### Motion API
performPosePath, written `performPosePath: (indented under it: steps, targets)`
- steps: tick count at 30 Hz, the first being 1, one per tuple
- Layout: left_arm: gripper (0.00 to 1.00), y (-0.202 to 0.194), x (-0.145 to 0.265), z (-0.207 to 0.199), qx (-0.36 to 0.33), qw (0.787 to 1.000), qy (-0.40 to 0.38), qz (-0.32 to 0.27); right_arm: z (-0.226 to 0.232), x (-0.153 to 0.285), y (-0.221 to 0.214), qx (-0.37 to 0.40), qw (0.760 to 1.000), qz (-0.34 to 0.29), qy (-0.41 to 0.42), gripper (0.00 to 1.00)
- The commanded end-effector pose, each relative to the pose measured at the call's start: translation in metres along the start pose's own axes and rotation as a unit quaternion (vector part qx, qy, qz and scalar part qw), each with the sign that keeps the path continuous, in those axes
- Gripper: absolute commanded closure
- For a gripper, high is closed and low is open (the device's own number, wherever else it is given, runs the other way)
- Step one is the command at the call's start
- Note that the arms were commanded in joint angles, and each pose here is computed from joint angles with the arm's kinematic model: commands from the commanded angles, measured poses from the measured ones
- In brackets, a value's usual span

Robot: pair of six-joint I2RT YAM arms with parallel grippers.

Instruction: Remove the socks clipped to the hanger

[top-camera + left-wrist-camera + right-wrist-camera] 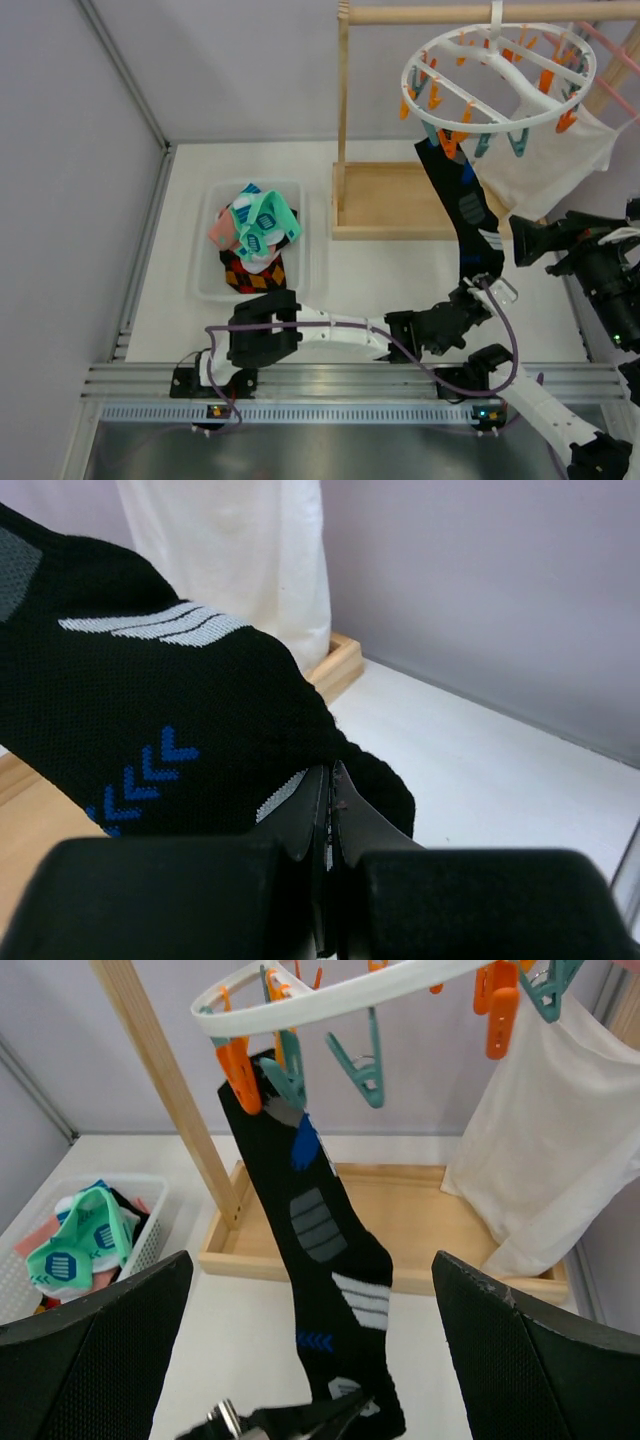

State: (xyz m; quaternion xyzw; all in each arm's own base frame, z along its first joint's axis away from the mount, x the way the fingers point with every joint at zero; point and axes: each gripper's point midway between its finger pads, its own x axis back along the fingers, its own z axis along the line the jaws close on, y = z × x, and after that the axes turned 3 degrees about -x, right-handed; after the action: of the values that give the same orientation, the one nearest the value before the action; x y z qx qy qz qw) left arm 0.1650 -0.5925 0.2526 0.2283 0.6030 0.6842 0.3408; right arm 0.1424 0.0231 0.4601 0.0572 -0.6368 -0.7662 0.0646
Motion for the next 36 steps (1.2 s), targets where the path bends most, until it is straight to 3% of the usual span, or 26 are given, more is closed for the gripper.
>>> performPosePath:
  steps: [1,15,31,36]
  targets:
    - [1.00,0.008,0.005,-0.017,-0.013,1.000,-0.007,-0.006,-0.003,-0.004,0.008,0.014,1.000,0.012,-0.013,0.01]
    - [1.00,0.008,0.010,-0.061,-0.057,0.998,-0.027,0.004,0.036,-0.060,0.014,0.033,0.994,0.092,0.043,0.04]
    - [1.00,-0.005,-0.003,-0.084,-0.106,0.993,-0.047,0.013,-0.009,-0.122,0.010,0.106,0.975,0.125,-0.150,0.21]
    - [1.00,-0.003,-0.005,-0.087,-0.107,0.993,-0.048,0.010,-0.003,-0.142,0.005,0.130,0.969,0.126,-0.169,0.25]
